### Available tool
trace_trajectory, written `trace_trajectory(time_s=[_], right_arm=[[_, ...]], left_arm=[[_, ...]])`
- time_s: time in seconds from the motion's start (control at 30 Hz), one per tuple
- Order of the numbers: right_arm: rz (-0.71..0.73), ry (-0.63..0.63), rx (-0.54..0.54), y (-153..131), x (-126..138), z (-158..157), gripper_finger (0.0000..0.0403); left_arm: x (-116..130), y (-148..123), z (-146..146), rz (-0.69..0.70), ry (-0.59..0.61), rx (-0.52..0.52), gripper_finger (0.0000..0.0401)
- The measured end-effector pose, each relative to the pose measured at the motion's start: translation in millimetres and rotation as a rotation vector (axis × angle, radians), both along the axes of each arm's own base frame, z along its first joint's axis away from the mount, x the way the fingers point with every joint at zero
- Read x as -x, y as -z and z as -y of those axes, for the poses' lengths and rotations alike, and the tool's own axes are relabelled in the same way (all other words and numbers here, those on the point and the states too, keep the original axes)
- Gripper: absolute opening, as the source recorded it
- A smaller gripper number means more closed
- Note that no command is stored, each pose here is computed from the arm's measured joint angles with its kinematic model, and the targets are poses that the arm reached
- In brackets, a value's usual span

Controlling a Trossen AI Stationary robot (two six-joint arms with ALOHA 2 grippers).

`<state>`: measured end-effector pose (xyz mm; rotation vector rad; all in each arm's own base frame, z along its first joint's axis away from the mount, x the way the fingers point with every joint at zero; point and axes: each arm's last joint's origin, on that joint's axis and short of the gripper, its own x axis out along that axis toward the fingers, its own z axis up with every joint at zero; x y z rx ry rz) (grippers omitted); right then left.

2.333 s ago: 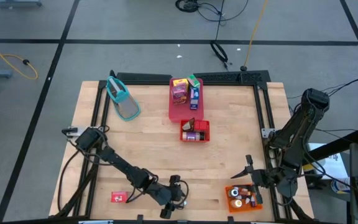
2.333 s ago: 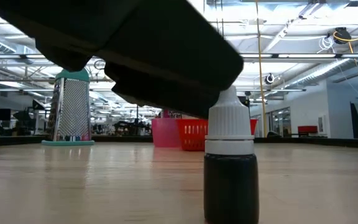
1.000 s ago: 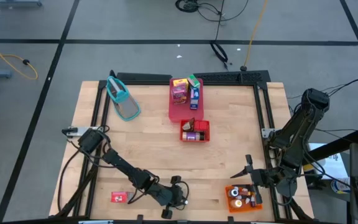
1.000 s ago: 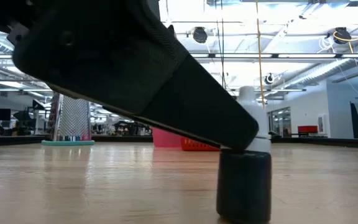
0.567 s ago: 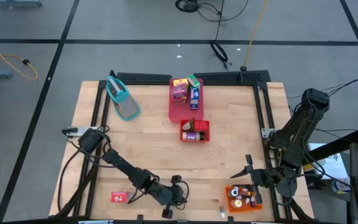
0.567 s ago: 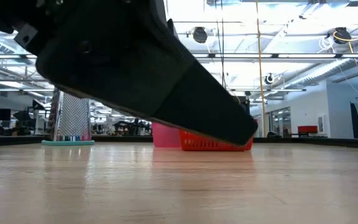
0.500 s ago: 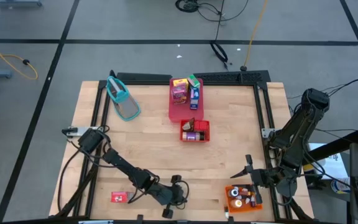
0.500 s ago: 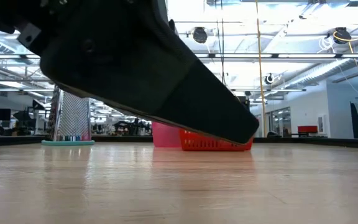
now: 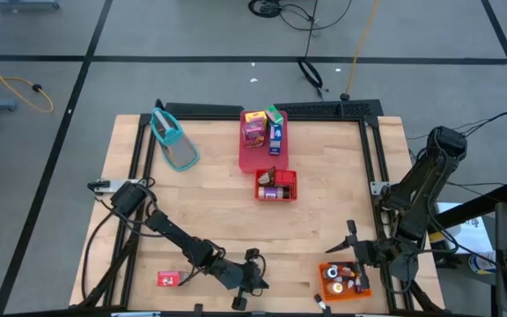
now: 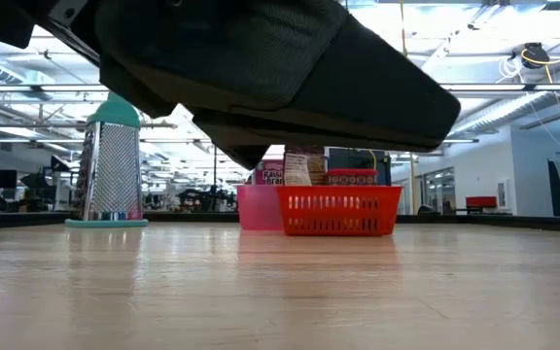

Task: Pick & Place Kitchen Items
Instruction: Put the red food coloring bottle into the orange bin

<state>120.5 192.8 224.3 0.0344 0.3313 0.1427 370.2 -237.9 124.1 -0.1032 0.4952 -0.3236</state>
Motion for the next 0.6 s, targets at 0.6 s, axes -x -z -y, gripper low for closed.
trace_trajectory(time_s=[0.6], right_arm=[[-0.203,-0.307,-0.339,21,-13,-35,0.0128]], left_arm=[[-6,0,-11,-0.015,-0.033,0.023,0.002]])
